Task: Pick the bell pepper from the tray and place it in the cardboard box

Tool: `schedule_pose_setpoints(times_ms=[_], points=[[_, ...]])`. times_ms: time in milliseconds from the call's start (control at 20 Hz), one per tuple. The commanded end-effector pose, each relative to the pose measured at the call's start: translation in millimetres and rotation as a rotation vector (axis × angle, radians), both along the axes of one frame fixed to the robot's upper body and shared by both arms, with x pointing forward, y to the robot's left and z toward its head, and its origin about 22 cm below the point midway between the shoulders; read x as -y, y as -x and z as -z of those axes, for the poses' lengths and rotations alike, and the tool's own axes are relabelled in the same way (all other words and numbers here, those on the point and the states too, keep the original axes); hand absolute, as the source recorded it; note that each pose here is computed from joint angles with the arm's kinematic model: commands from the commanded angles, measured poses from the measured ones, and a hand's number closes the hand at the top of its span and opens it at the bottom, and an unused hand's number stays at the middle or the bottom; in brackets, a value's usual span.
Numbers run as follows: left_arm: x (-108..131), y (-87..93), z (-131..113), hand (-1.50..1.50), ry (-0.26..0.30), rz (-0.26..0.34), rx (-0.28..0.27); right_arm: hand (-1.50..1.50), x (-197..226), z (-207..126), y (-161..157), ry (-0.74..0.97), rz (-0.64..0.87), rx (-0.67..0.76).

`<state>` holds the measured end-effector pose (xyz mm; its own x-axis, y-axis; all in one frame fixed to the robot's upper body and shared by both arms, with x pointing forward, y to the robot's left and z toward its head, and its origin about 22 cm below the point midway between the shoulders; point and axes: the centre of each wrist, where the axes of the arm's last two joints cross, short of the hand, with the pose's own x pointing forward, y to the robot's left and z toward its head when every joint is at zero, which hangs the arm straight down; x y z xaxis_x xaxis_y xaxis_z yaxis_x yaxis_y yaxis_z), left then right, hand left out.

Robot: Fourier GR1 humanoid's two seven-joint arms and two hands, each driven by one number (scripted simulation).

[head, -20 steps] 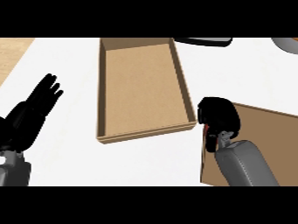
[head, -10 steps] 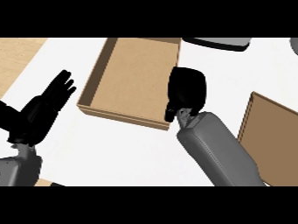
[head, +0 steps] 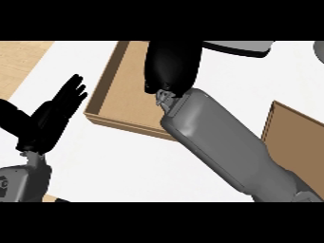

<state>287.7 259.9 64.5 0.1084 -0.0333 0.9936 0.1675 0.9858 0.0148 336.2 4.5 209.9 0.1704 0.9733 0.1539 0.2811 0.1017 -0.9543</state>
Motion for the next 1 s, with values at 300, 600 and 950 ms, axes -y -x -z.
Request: schedule_pose_setpoints(times_ms=[300,600,950], points=[[-3.9,-5.1,-4.2,0.0,0.004,-0.02,-0.005,1.5,-35.2,-55.9,-14.1,-0.051,0.303,0.129],[-5.2,-3.3,-2.2,0.0,0.0,-0.044,-0.002,1.5,-40.5,-59.9,-31.7,-0.03,0.346,0.073],[-18.2,6.8,15.1,0.0,-0.003,-0.089,-0.006,1.5,-47.3,-57.4,-38.2,-0.055,0.311,0.065]])
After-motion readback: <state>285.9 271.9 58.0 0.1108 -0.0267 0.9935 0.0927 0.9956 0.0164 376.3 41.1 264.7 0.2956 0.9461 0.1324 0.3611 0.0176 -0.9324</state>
